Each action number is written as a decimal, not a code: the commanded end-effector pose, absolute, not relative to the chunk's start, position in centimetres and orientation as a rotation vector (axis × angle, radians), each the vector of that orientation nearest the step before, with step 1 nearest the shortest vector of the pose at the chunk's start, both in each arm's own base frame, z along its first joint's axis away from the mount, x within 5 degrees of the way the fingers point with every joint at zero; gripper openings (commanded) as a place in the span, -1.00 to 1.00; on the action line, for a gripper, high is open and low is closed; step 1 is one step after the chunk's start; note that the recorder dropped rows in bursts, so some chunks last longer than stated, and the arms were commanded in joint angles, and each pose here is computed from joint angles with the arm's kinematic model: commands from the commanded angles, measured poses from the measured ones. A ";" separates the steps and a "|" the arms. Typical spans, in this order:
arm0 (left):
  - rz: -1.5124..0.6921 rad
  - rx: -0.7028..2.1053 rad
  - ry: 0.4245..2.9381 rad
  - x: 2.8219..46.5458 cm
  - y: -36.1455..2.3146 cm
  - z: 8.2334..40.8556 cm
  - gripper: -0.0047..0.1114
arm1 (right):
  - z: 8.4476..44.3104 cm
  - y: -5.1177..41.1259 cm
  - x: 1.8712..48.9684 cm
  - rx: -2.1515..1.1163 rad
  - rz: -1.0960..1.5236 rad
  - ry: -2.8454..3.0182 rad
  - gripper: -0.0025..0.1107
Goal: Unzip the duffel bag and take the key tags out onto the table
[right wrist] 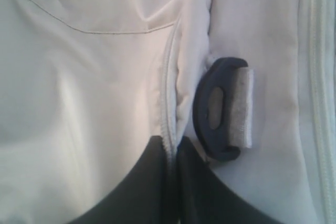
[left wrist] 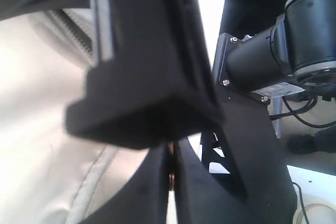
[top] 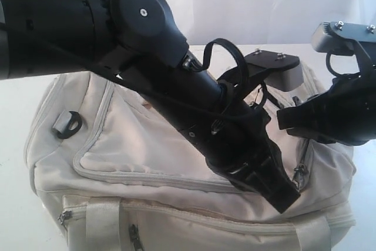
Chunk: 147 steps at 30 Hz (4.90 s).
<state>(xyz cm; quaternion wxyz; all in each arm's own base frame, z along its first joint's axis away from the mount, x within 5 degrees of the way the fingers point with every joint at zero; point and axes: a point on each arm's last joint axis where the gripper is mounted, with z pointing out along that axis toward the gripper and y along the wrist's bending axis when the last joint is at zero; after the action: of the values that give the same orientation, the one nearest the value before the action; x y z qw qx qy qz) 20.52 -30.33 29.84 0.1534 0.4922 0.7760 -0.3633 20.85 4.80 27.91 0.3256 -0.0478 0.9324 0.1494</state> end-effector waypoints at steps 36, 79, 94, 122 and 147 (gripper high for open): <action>-0.957 1.639 2.514 16.5 -29.4 29.1 -0.92 | 30.8 3.6 21.2 -0.090 0.244 2.238 -0.96; -0.935 1.238 2.051 17.3 -33.2 27.9 0.29 | 31.0 3.3 21.0 -0.022 0.238 2.235 -0.96; -0.788 0.894 2.030 20.1 -35.6 24.0 0.33 | 31.0 3.3 21.0 -0.013 0.248 2.238 -0.96; -0.853 1.253 2.112 17.6 -32.7 26.8 -0.92 | 31.0 3.3 21.0 -0.023 0.234 2.238 -0.96; -0.111 1.485 2.433 15.5 -22.6 31.0 -0.92 | 30.8 2.8 20.9 0.013 0.177 2.258 -0.96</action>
<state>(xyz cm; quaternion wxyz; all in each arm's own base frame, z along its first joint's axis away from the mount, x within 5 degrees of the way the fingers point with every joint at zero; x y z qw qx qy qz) 16.24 -24.11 30.59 0.1757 0.5165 0.8348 -0.0736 20.76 2.97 29.86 0.3936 0.0126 0.9156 0.0814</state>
